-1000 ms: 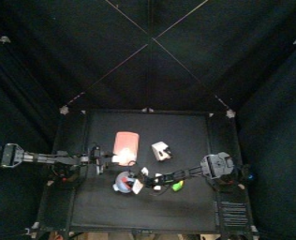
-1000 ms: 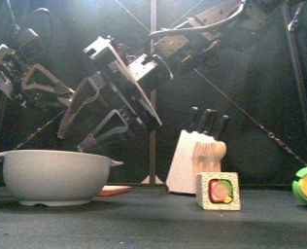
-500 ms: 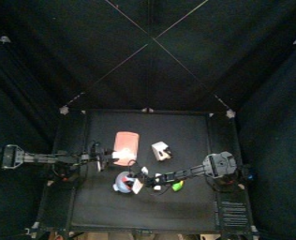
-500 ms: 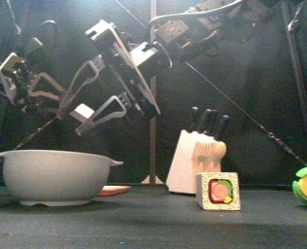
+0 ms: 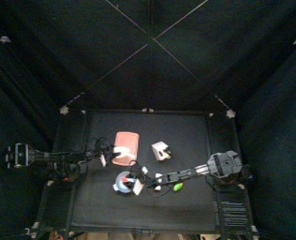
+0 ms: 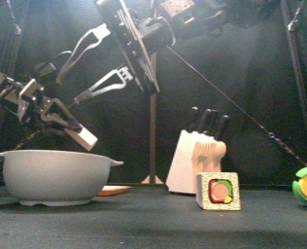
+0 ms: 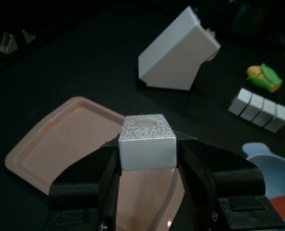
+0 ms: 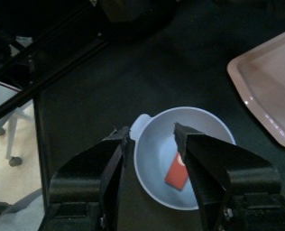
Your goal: Put rice on plate
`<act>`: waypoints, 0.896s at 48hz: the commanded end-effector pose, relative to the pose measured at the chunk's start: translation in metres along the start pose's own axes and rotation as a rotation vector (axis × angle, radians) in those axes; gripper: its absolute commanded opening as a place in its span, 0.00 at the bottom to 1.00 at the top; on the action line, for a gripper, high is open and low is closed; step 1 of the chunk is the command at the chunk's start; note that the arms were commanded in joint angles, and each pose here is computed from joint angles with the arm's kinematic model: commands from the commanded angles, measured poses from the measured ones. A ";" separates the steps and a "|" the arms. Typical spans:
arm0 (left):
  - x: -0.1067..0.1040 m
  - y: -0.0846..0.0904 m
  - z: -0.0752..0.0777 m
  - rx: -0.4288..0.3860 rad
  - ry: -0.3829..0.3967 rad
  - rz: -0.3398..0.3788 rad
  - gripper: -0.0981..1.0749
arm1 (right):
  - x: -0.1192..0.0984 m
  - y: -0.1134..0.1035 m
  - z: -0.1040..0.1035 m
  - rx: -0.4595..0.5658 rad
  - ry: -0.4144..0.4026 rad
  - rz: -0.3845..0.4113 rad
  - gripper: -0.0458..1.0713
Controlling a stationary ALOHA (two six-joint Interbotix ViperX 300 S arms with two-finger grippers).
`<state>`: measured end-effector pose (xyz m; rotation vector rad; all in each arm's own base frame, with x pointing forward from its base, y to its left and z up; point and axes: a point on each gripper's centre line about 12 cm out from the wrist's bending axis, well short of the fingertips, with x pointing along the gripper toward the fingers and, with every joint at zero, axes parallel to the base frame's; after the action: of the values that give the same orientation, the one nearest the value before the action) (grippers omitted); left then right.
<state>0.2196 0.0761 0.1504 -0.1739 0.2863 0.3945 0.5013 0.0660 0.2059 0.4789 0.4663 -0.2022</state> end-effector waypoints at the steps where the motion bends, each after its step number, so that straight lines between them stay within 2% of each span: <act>1: 0.015 0.000 0.001 0.012 0.010 0.005 0.48 | -0.023 0.014 0.023 0.002 -0.056 0.040 0.76; 10: 0.038 0.007 -0.009 0.014 0.060 0.039 0.48 | -0.038 0.016 0.020 -0.011 -0.061 0.033 0.76; 23: 0.063 0.009 -0.026 0.017 0.123 0.057 0.48 | -0.049 0.009 0.013 -0.012 -0.067 -0.016 0.76; 29: 0.067 0.011 -0.032 0.015 0.145 0.064 0.48 | -0.052 0.009 0.013 -0.014 -0.072 -0.026 0.76; 43: 0.065 0.013 -0.032 0.009 0.149 0.073 0.54 | -0.052 0.008 0.012 -0.015 -0.074 -0.032 0.76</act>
<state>0.2615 0.1016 0.0934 -0.1888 0.4650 0.4509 0.4658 0.0713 0.2186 0.4305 0.4545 -0.2601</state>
